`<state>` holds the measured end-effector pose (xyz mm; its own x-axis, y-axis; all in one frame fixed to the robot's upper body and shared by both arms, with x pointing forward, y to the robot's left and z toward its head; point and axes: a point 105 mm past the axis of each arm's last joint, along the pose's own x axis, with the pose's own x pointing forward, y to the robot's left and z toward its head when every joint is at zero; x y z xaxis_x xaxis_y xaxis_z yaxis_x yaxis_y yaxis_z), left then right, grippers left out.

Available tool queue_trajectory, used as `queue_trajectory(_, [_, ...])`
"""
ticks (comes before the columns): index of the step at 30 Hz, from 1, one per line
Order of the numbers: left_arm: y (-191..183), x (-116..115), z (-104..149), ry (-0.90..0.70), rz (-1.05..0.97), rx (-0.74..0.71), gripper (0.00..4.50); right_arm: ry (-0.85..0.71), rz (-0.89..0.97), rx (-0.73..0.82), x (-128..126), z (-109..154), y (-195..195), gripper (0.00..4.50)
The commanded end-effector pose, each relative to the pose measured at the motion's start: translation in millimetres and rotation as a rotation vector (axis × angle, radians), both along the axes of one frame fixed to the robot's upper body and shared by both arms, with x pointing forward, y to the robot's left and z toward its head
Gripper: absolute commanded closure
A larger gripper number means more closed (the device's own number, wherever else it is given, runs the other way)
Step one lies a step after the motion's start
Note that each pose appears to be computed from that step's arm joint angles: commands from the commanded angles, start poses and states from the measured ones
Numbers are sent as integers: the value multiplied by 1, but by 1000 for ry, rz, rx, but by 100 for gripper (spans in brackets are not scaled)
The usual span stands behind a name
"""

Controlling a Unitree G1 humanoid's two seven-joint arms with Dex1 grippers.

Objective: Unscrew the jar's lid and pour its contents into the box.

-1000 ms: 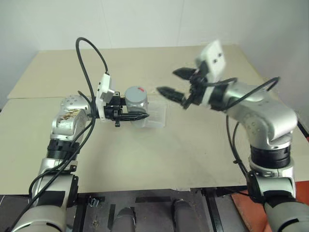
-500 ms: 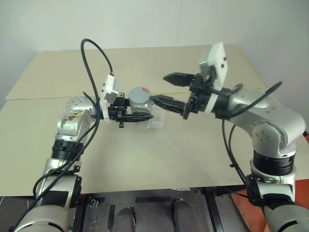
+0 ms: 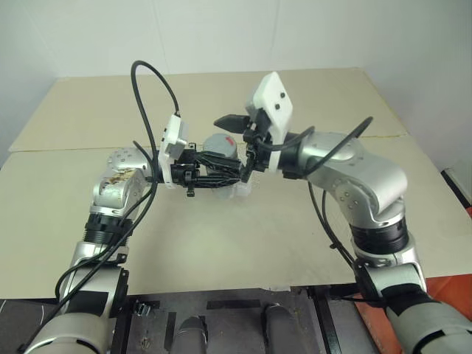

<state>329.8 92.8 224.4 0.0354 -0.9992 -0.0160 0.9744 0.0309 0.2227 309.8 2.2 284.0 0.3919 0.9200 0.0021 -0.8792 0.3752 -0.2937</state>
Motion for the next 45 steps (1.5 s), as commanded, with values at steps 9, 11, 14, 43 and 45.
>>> queue_trajectory(9, [12, -4, 13, -59, 7, 6, 255, -60, -102, 30, 6, 16, -40, 4])
queue_trajectory(11, [13, -4, 14, -59, 7, 8, 255, -57, -122, 31, 7, 16, -47, 4])
queue_trajectory(14, [13, -4, 14, -60, 4, 11, 255, -57, -143, 34, 9, 17, -54, 4])
queue_trajectory(43, [5, 3, 10, -50, 8, 8, 255, -67, 8, 7, -26, 21, -40, 4])
queue_trajectory(45, [3, 4, 11, -56, 9, 2, 255, -62, 5, -4, -23, 19, -31, 4])
